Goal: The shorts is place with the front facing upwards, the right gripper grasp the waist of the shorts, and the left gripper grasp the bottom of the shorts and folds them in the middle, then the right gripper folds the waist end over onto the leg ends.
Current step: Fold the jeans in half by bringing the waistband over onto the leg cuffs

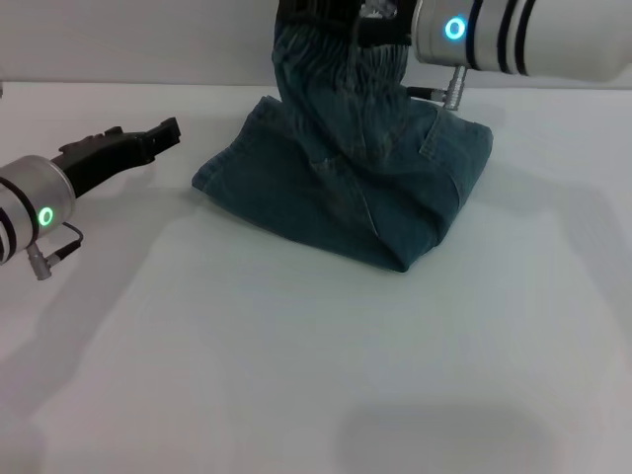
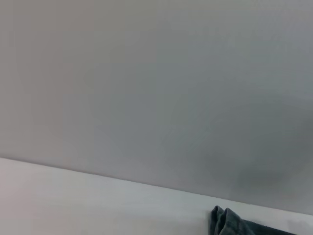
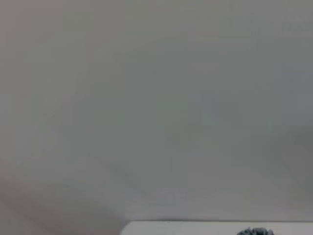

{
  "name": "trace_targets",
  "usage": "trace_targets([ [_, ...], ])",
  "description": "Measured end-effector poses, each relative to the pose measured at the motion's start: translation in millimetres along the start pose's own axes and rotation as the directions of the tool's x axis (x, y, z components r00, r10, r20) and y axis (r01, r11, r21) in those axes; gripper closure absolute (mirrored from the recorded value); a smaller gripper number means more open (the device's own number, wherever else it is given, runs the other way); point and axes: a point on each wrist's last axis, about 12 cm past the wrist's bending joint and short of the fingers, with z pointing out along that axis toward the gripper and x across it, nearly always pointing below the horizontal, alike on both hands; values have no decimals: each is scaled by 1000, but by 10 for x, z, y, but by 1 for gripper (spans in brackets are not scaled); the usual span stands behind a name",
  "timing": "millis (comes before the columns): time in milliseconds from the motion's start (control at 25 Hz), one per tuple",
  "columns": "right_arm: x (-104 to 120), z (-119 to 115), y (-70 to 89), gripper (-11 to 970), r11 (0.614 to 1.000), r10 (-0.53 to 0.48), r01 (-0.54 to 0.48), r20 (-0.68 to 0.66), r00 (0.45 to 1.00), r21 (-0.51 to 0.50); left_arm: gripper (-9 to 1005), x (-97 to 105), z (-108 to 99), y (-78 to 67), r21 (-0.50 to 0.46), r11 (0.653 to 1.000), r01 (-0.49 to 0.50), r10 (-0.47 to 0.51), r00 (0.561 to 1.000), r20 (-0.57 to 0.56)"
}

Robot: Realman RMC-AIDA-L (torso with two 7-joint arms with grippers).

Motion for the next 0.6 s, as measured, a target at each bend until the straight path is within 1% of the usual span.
trace_targets([
  [80,3,42,23,944,1000,-8,8,-12,1000,6,193,-10,8,-8,2,1000,-3,3,1000,1],
  [240,9,152,136,944,999,-52,52,-60,997,0,193,-28,29,-46,16,1000,-8,8,1000,0],
  [440,19,213,162,923,996,-82,84,-72,994,25,193,-39,62,-114,30,999,-27,27,1000,3],
  [600,14,197,101,798,993,-95,99,-68,993,59,194,-31,69,-133,35,999,-36,36,999,0],
])
